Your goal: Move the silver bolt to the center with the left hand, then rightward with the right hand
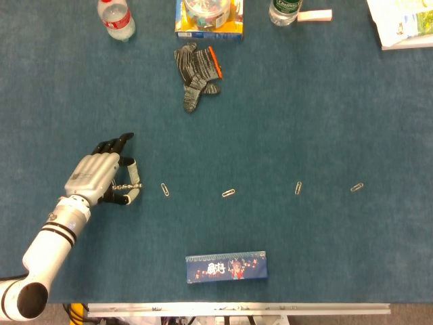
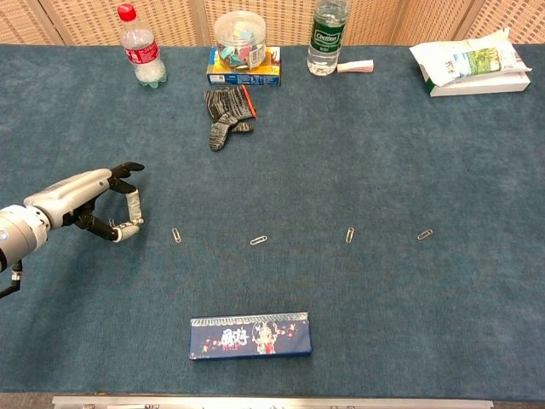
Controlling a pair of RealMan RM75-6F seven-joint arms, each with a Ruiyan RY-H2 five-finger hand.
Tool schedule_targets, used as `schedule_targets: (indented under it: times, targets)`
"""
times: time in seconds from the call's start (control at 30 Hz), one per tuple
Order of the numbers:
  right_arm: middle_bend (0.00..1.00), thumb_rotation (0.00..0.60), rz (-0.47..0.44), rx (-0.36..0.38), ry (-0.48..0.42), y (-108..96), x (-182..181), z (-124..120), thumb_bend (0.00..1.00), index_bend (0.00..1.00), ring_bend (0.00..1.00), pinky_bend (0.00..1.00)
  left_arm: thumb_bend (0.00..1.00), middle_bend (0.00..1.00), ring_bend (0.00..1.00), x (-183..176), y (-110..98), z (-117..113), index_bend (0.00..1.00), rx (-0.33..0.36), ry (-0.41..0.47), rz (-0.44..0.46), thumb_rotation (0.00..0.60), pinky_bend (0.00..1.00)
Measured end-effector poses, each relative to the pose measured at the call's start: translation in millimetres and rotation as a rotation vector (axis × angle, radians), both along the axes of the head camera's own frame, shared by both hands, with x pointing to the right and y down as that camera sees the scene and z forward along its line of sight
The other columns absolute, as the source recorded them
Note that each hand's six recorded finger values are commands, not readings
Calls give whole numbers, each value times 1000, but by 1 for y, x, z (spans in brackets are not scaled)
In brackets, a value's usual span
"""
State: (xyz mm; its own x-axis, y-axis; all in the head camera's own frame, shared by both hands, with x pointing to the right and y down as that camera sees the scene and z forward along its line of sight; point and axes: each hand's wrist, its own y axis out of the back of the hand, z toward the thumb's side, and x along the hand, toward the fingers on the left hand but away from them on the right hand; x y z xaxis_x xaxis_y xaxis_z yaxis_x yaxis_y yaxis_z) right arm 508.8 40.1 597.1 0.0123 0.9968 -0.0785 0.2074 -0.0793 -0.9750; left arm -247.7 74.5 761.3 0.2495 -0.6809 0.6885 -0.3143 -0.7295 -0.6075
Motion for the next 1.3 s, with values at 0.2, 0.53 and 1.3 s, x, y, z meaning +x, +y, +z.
schedule_targets:
  times: [0.2,0.53,1.3]
  targets:
    - [465,600,1,2,-4,0,1,0,291,620,322,485,331,0,0,5,1,-6,581,2,21,4,600,0]
    - [465,600,3,6,-7,2,2,-1,292,621,322,485,331,0,0,33,2,-25,582,-3,101,52,600,0]
    - [465,600,29,21,-19,5,16,-5,291,621,322,485,331,0,0,85,-4,-8,584,-83,158,108,600,0]
